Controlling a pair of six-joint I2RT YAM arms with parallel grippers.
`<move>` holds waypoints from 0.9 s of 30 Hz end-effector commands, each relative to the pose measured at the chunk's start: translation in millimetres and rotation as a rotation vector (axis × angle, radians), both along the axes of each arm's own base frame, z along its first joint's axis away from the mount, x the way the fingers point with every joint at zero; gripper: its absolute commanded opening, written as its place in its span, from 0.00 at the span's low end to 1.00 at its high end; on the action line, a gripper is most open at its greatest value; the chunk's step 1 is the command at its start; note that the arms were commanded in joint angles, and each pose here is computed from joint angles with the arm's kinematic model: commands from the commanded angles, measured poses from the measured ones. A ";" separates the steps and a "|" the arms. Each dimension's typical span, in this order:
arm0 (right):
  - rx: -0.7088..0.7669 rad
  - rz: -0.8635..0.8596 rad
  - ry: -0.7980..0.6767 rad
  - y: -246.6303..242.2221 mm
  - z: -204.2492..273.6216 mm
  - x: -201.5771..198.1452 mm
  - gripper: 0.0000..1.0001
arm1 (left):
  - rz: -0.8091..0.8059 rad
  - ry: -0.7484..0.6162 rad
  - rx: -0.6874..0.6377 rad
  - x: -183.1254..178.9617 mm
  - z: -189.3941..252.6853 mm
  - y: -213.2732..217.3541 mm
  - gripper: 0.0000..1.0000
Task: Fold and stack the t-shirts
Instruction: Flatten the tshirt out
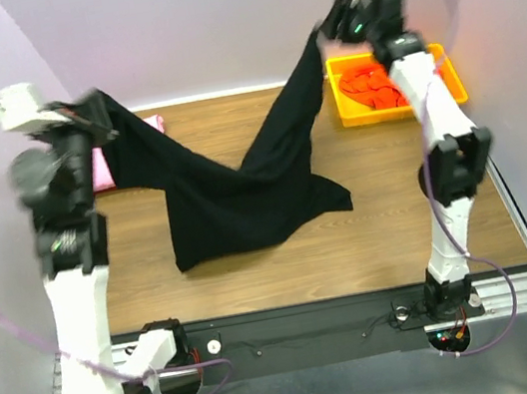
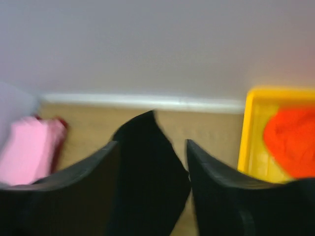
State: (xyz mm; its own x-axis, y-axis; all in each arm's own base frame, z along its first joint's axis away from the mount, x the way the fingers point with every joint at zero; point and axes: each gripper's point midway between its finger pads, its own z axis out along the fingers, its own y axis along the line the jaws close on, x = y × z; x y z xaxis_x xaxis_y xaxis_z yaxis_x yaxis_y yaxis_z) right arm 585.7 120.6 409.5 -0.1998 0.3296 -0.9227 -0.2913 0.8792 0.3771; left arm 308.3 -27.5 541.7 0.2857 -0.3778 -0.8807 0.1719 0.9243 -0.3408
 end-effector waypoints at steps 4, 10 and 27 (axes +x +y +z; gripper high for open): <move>-0.160 0.043 0.298 60.5 -118.4 -32.9 0.83 | 0.119 0.294 -0.013 63.2 -133.7 20.2 0.00; -0.265 0.153 0.547 100.1 -217.5 -153.4 0.66 | 0.130 0.352 -0.007 72.3 -164.0 22.1 0.00; -0.248 -0.029 0.806 51.7 -334.5 -262.0 0.35 | 0.130 0.389 0.013 63.4 -177.1 22.6 0.00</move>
